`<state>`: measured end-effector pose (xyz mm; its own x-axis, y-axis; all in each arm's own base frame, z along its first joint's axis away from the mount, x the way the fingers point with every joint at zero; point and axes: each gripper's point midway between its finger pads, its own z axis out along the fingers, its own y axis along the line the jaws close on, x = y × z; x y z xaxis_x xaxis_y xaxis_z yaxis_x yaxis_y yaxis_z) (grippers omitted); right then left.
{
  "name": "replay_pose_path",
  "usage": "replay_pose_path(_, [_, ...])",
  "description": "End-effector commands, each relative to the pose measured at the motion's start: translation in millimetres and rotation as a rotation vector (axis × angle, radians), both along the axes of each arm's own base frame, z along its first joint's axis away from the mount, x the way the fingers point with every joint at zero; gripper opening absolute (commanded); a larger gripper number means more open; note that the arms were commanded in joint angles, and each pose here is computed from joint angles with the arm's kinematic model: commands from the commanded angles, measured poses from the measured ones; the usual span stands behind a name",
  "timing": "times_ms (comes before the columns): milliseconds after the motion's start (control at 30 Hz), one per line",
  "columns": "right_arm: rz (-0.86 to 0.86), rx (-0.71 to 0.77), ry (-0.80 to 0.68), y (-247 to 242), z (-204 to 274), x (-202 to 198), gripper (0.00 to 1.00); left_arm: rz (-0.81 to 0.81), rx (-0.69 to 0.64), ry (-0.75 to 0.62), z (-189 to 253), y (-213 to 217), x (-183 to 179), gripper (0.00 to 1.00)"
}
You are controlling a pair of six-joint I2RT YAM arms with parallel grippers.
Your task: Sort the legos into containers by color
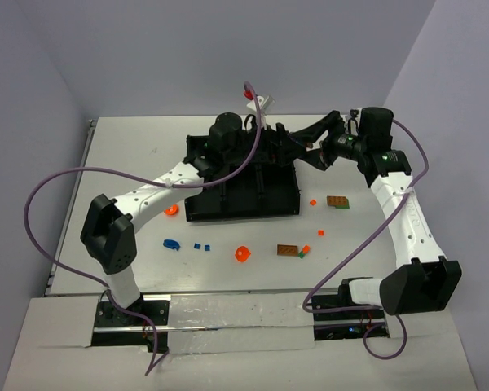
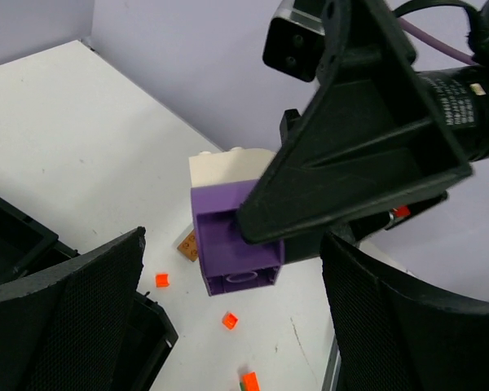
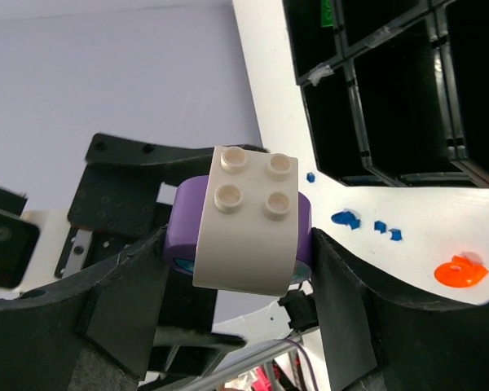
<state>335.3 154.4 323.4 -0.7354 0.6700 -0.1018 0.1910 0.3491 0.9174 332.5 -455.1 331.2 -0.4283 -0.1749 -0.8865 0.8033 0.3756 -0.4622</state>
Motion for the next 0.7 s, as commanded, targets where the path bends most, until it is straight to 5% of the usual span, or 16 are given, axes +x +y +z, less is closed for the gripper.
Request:
replay_pose_path(0, [0.031, 0.025, -0.094, 7.5, 25.9, -9.3, 0.34, 0.033, -0.069, -0.045, 33.8, -4.2, 7.3, 0.89])
replay_pose_path(233, [0.031, 0.023, -0.082, 8.0, 22.8, -11.0, 0.41, 0.076, -0.058, -0.05, 33.4, 2.2, 13.1, 0.52])
replay_pose_path(400, [0.044, 0.032, -0.084, 9.3, 21.3, -10.3, 1.0, 0.061, -0.037, -0.064, 30.4, 7.5, 5.9, 0.19])
replay_pose_path(467, [0.056, 0.033, -0.093, 8.2, 22.6, -10.3, 1.0, 0.044, -0.028, -0.097, 34.8, 13.2, -1.2, 0.04])
replay_pose_path(667, [0.137, 0.013, -0.152, 2.0, 30.2, -17.4, 1.0, 0.011, 0.058, -0.246, 23.7, 51.3, -32.8, 0.0])
